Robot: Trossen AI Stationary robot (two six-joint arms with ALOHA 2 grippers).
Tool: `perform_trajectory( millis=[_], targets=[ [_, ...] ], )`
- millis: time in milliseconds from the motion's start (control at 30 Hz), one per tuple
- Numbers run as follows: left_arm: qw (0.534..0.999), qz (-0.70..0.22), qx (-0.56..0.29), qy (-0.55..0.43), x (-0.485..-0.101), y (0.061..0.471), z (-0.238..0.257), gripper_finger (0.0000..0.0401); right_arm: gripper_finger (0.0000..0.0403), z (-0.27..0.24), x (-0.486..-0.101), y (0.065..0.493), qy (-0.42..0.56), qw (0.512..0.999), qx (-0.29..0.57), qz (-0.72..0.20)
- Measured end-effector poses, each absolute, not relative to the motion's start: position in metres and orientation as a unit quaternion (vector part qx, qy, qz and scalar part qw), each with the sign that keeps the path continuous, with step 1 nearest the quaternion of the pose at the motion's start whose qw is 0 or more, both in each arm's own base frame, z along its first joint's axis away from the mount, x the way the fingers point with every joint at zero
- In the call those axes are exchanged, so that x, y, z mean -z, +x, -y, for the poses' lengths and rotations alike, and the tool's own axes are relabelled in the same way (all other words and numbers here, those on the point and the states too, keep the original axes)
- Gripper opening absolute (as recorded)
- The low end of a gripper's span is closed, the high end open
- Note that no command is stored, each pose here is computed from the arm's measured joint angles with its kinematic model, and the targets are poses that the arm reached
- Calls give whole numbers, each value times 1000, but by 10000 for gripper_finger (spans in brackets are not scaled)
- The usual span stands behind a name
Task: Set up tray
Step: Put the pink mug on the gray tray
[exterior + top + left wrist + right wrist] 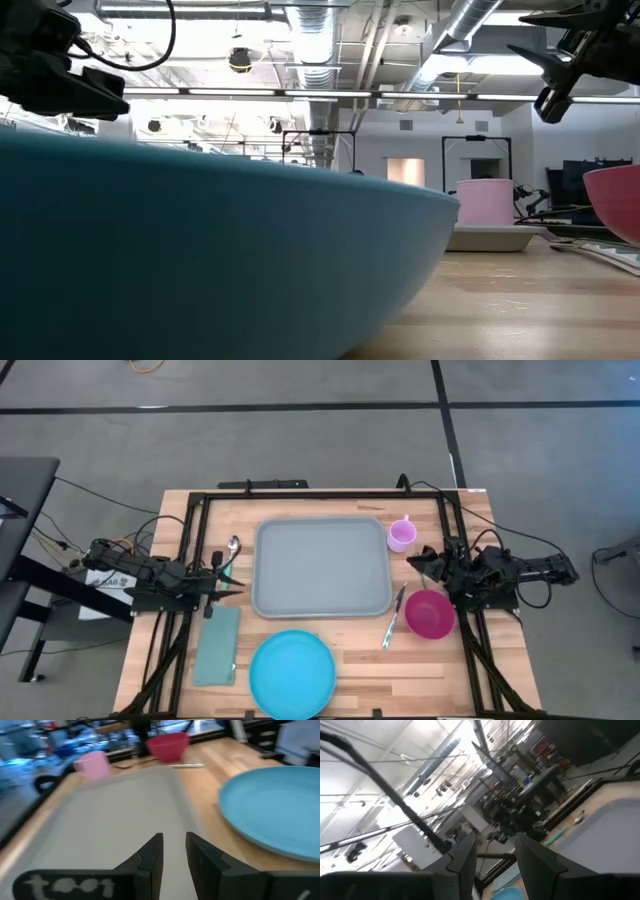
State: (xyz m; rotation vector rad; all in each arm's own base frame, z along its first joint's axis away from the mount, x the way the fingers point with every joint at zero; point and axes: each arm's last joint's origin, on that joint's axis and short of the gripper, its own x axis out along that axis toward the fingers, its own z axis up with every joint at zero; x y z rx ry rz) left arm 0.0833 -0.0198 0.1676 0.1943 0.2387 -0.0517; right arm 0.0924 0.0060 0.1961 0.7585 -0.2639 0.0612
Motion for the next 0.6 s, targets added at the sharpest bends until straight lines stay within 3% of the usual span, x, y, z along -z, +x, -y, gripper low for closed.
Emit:
perform_trajectory(
  millis=[200, 467, 600],
  targets=[
    [982, -120, -12, 142, -168, 84, 17, 74, 128, -2, -196, 92, 370, 918, 8, 143],
    [982, -119, -10, 147, -168, 84, 18, 74, 128, 13, -192, 91, 286, 915, 223, 174],
    [981, -116, -9, 152, -168, 84, 18, 74, 128, 14, -192, 94, 239, 933, 217, 160]
  ],
)
